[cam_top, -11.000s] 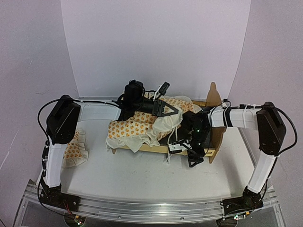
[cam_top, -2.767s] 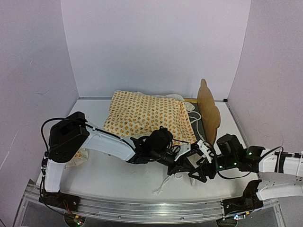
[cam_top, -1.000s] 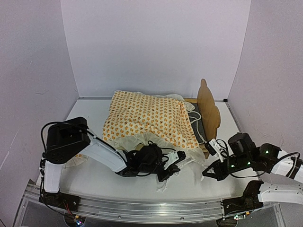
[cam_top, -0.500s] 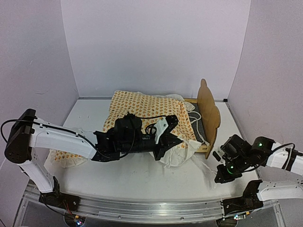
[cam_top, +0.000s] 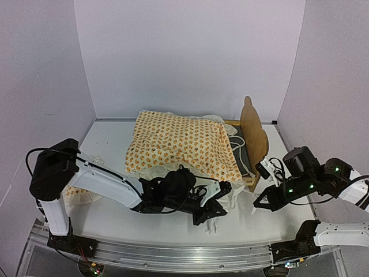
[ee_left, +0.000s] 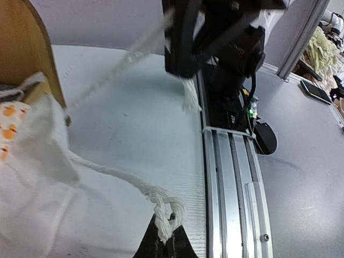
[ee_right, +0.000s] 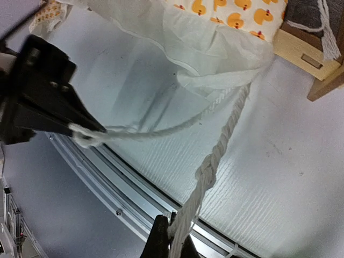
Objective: Set up the pet bed
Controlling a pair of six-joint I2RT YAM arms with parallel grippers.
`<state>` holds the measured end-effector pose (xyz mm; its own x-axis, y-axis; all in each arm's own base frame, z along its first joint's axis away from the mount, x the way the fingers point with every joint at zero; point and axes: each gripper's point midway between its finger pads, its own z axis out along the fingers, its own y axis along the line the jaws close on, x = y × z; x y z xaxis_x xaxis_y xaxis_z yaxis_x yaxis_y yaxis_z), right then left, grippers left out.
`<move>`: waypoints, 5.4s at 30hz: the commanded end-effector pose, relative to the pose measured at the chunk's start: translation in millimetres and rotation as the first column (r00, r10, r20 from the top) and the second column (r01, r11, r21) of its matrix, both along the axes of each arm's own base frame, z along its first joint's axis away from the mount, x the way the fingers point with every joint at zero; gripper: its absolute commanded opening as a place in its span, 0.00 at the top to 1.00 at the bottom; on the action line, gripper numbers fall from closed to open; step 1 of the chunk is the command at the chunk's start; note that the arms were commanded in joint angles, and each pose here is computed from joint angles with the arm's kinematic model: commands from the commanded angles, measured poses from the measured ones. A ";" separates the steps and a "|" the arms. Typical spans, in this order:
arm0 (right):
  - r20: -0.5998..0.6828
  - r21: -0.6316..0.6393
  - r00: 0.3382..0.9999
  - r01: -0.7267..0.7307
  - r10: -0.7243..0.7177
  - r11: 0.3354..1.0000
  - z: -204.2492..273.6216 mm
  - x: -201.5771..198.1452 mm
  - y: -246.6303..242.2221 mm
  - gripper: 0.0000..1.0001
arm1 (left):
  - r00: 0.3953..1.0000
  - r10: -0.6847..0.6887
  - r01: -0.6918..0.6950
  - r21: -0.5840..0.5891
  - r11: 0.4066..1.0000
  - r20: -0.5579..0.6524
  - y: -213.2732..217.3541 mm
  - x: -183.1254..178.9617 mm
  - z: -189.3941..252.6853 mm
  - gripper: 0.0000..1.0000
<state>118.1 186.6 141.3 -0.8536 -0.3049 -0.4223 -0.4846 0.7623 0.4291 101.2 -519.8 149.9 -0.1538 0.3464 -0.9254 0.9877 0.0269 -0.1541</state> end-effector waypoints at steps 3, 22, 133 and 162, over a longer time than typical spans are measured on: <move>0.025 0.120 0.990 -0.142 0.140 0.983 33.5 -7.8 26.4 1.00 | 0.983 -0.179 0.177 -0.045 0.983 -0.043 -11.6 -30.7 1.9 0.65; 0.227 0.218 0.851 -0.518 0.474 0.827 15.9 -9.5 77.4 1.00 | 0.392 -0.022 -0.037 -0.040 0.999 -0.920 -18.5 46.7 59.2 0.27; 0.211 -0.226 0.971 0.164 -0.116 0.960 -114.5 24.1 -12.6 1.00 | 0.759 0.163 -0.111 0.122 0.986 -0.631 -22.0 28.9 3.4 1.00; 0.216 -0.076 0.976 0.018 -0.001 0.997 -79.9 33.0 8.0 1.00 | 0.880 0.121 -0.019 0.220 0.975 -0.460 -28.0 -2.8 -29.2 0.29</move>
